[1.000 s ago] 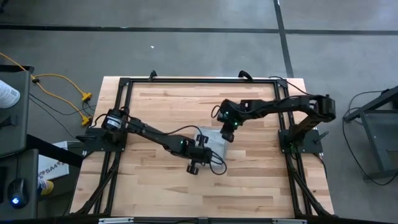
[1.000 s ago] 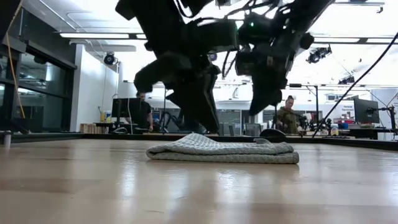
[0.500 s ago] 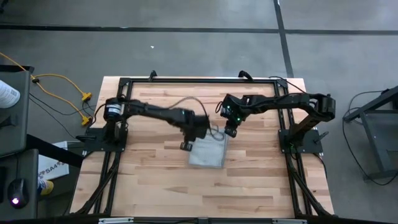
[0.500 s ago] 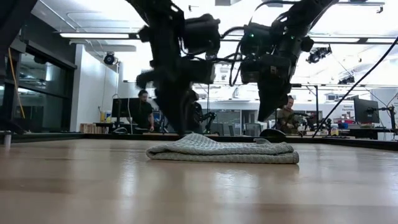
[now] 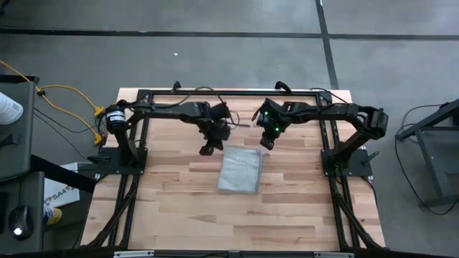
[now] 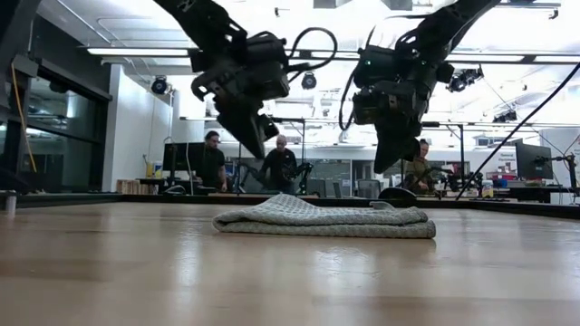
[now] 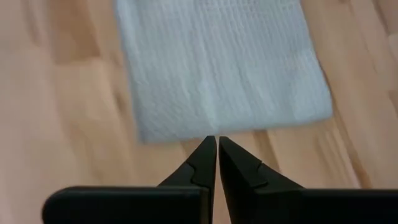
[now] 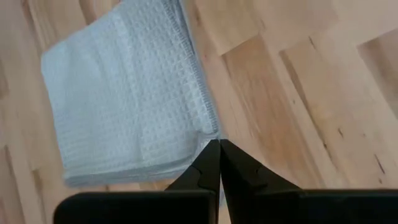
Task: Fold microfiber towels
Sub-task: Fold the gray towel on the table
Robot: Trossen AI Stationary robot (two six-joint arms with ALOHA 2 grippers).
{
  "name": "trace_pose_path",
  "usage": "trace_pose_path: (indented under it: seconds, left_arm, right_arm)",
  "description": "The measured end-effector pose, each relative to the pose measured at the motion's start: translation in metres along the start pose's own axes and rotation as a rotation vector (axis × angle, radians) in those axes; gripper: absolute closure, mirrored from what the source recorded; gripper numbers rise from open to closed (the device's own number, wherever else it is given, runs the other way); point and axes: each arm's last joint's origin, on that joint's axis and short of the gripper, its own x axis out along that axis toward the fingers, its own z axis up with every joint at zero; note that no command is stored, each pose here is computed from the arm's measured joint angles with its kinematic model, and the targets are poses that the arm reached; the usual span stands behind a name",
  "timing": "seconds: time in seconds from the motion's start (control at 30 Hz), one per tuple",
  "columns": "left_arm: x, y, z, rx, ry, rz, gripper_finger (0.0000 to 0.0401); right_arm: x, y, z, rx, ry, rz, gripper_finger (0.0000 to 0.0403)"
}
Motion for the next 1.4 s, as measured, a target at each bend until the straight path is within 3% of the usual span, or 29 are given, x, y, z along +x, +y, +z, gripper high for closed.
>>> trace_pose_path:
  seconds: [0.2, 0.4, 0.53, 0.7, 1.03, 1.4]
  left_arm:
    - [-0.014, 0.028, -0.014, -0.034, -0.083, -0.039, 0.0382]
    - [-0.024, 0.042, -0.025, -0.275, -0.116, -0.088, 0.0382]
    - [-0.024, 0.042, -0.025, -0.33, -0.109, -0.091, 0.0382]
    - [-0.018, 0.035, -0.017, -0.292, -0.122, -0.099, 0.0382]
    - [0.003, 0.002, 0.005, -0.214, -0.107, -0.139, 0.0382]
    - [0.01, -0.008, 0.009, -0.132, -0.06, -0.08, 0.0373]
  right_arm:
    - [-0.001, -0.002, 0.0, -0.002, 0.0, 0.013, 0.0398]
    - [0.0, 0.0, 0.003, -0.005, -0.028, -0.015, 0.0374]
    - [0.0, 0.001, 0.002, -0.019, -0.023, -0.003, 0.0371]
    - [0.002, 0.006, 0.003, -0.065, -0.03, 0.012, 0.0377]
    - [0.001, 0.003, 0.005, -0.024, -0.049, -0.015, 0.0367]
    - [0.001, 0.003, 0.0, 0.021, 0.003, -0.003, 0.0263]
